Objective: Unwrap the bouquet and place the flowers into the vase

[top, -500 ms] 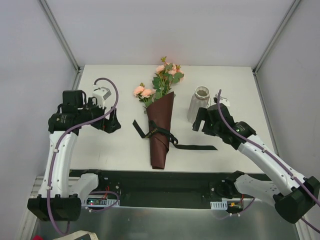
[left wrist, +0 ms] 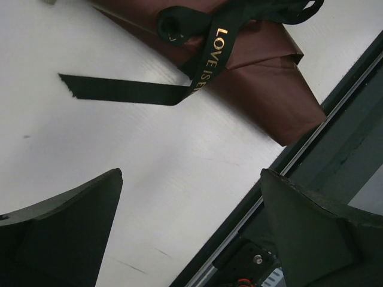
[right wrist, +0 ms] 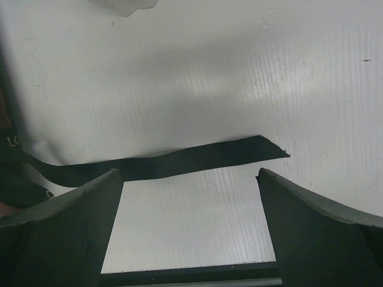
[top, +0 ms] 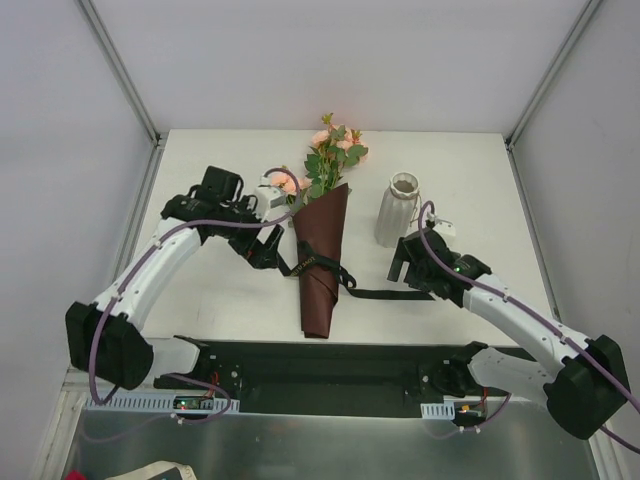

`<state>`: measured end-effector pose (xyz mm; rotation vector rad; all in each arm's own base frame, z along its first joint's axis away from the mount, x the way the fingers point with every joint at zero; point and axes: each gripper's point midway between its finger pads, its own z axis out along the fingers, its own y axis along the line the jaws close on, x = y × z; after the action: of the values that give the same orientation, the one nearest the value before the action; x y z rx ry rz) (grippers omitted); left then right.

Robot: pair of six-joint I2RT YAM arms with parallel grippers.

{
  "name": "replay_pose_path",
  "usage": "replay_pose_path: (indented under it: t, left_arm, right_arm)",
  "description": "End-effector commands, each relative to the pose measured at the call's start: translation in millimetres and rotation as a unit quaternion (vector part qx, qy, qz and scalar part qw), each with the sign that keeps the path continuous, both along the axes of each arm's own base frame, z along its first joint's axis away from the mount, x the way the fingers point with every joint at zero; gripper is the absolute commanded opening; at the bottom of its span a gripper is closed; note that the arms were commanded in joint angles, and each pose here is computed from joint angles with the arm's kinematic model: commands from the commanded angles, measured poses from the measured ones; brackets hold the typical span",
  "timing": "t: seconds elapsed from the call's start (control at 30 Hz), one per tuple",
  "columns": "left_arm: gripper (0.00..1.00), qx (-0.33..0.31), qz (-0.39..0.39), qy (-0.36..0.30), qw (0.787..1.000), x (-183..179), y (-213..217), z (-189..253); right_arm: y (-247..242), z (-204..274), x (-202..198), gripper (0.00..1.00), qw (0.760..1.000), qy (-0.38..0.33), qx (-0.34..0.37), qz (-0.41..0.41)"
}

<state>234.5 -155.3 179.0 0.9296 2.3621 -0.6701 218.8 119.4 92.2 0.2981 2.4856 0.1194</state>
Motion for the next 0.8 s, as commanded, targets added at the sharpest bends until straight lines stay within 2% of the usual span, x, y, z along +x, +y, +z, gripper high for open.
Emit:
replay_pose_path:
  t: [0.0,0.33,0.6,0.7,0.77]
  left_arm:
    - [0.99,0.015,-0.056,-0.010,0.998,21,-22,-18]
    - [0.99,0.042,-0.144,0.015,0.989,19,-60,-78]
    - [0.99,0.042,-0.172,0.013,0.984,27,-72,-109]
    - [0.93,0.037,-0.177,0.015,0.983,29,-75,-113]
    - [0.81,0.037,-0.179,0.016,0.983,30,-76,-116]
  right_arm:
    - [-10,4,4,0.99,0.999,-0.038,-0.014,-0.013]
    - [-14,14,-2,0.96,0.994,-0.095,-0.024,0.040]
    - [-3,0,1,0.96,0.990,-0.079,-0.079,0.091]
    - [9,-3,2,0.96,0.981,-0.087,-0.106,0.134]
    - [20,-4,3,0.96,0.973,-0.098,-0.119,0.171]
